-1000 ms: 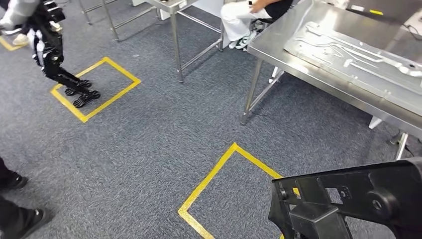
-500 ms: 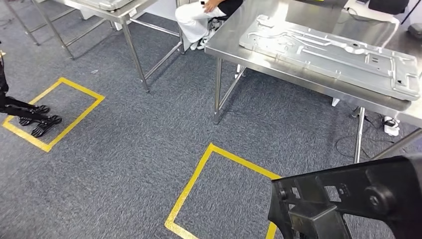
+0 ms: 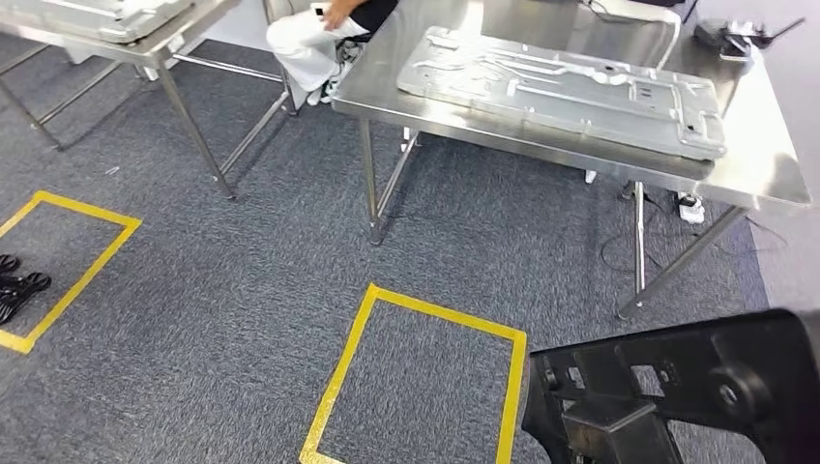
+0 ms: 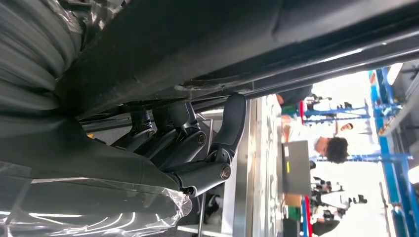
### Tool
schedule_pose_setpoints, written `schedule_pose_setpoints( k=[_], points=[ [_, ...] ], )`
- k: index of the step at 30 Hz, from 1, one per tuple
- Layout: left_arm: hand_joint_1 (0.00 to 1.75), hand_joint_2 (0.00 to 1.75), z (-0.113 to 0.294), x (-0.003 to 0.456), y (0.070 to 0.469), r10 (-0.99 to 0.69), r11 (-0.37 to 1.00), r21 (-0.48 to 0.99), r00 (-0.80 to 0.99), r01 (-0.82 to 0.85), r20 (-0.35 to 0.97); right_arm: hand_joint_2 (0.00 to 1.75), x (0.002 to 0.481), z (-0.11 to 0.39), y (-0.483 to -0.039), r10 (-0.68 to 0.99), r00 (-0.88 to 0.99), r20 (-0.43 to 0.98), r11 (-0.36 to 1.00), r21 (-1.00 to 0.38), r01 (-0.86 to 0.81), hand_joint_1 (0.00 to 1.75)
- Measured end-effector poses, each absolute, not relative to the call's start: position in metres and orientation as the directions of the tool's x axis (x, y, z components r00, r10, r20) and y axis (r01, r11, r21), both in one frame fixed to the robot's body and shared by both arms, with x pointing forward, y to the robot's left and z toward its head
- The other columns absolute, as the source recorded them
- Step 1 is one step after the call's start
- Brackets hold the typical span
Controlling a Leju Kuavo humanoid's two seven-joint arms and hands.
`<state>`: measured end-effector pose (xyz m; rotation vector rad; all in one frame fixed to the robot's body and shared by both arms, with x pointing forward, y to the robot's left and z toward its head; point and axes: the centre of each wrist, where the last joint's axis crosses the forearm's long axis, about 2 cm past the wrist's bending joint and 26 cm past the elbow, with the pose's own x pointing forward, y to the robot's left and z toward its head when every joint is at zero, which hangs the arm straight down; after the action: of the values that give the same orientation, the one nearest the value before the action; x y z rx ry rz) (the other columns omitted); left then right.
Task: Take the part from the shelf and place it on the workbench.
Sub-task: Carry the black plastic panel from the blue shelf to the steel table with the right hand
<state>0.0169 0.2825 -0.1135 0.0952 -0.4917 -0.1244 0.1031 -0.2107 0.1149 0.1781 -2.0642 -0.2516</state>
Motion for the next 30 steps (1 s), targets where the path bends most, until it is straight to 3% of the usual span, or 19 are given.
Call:
schedule_pose_setpoints(
  k=[14, 24, 30],
  points=[
    [0.0, 0.0, -0.114, 0.017, 0.286, -0.146, 0.987, 0.124, 0.874, 0.099, 0.463, 1.75, 0.105, 0.115, -0.211, -0.172, -0.459, 0.871, 0.975, 0.219, 0.05, 1.75],
    [0.0, 0.0, -0.114, 0.016, 0.285, -0.158, 0.985, 0.131, 0.877, 0.11, 0.454, 1.75, 0.106, 0.119, -0.206, 0.117, -0.378, 0.918, 0.957, -0.002, 0.29, 1.75],
    [0.0, 0.0, -0.114, 0.017, 0.285, -0.157, 0.985, 0.134, 0.88, 0.108, 0.448, 1.75, 0.108, 0.123, -0.2, 0.187, -0.359, 0.914, 0.939, -0.058, 0.34, 1.75]
  ],
)
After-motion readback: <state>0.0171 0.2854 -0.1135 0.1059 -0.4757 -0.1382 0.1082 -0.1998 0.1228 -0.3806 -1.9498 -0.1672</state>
